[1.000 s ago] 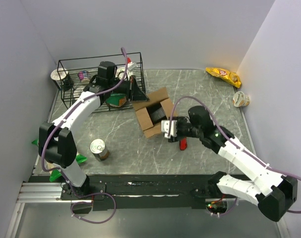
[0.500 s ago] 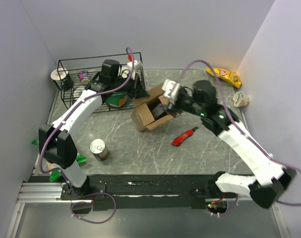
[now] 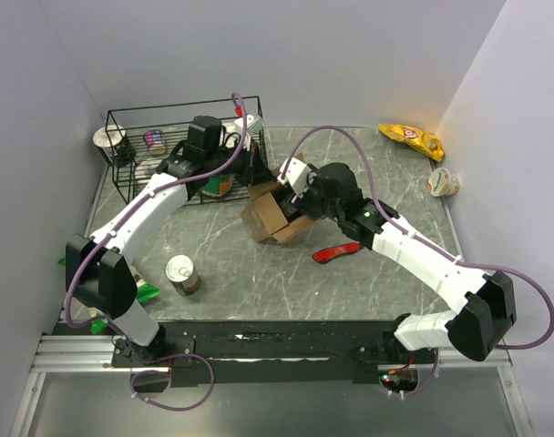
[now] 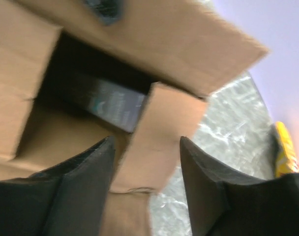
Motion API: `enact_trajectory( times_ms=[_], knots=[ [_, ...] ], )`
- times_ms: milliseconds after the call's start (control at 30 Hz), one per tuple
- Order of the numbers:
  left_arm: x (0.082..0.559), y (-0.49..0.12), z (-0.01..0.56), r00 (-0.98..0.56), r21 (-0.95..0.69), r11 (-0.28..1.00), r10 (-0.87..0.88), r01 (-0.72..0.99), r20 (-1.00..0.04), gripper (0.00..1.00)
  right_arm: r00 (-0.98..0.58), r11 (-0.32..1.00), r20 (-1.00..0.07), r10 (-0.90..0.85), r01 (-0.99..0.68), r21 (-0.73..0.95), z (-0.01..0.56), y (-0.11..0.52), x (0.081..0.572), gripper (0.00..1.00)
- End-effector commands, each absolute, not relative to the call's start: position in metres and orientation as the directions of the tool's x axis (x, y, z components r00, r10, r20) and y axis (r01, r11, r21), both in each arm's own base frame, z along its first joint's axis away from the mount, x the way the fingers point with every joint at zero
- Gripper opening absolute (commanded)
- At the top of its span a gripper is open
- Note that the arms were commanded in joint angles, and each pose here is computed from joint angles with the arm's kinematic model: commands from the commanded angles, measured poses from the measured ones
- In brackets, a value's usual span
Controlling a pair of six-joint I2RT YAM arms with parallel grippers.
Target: Unpack the express box
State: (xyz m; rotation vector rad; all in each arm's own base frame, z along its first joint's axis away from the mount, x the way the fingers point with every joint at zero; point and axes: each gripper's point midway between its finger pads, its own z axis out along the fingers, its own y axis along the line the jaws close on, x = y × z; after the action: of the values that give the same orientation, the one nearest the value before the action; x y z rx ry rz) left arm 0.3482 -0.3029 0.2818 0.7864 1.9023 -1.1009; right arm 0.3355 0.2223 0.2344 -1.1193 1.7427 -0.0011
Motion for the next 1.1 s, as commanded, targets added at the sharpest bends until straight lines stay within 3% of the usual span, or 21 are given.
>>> enact_trajectory(
  times_ms=[0, 200, 367, 600, 833, 967, 1067],
  knots=[
    [0.347, -0.301, 0.289, -0.481, -0.393, 0.437, 0.109, 0.809, -0.870, 0.01, -0.012, 0.681, -0.811, -0.585, -0.551, -0.482, 0.292, 0.204, 0.354, 0.51],
    [0.345, -0.302, 0.286, -0.481, -0.394, 0.422, 0.118, 0.816, -0.869, 0.01, -0.070, 0.713, -0.820, -0.568, -0.540, -0.448, 0.289, 0.183, 0.366, 0.46],
    [0.344, -0.303, 0.284, -0.480, -0.395, 0.414, 0.122, 0.820, -0.869, 0.01, -0.188, 0.761, -0.871, -0.454, -0.589, -0.270, 0.278, 0.173, 0.372, 0.41],
    [0.344, -0.307, 0.286, -0.485, -0.409, 0.389, 0.118, 0.825, -0.866, 0.01, -0.260, 0.706, -0.886, -0.385, -0.701, -0.100, 0.254, 0.193, 0.365, 0.44],
    [0.344, -0.310, 0.286, -0.480, -0.410, 0.365, 0.123, 0.836, -0.868, 0.01, -0.241, 0.678, -0.874, -0.421, -0.724, -0.127, 0.259, 0.186, 0.367, 0.48],
    [0.341, -0.310, 0.281, -0.477, -0.407, 0.348, 0.142, 0.844, -0.867, 0.01, -0.434, 0.711, -0.869, -0.238, -0.687, 0.149, 0.244, 0.170, 0.367, 0.41],
    [0.338, -0.309, 0.279, -0.463, -0.392, 0.332, 0.165, 0.858, -0.871, 0.01, -0.551, 0.623, -0.833, -0.049, -0.668, 0.406, 0.251, 0.174, 0.361, 0.38]
  ],
)
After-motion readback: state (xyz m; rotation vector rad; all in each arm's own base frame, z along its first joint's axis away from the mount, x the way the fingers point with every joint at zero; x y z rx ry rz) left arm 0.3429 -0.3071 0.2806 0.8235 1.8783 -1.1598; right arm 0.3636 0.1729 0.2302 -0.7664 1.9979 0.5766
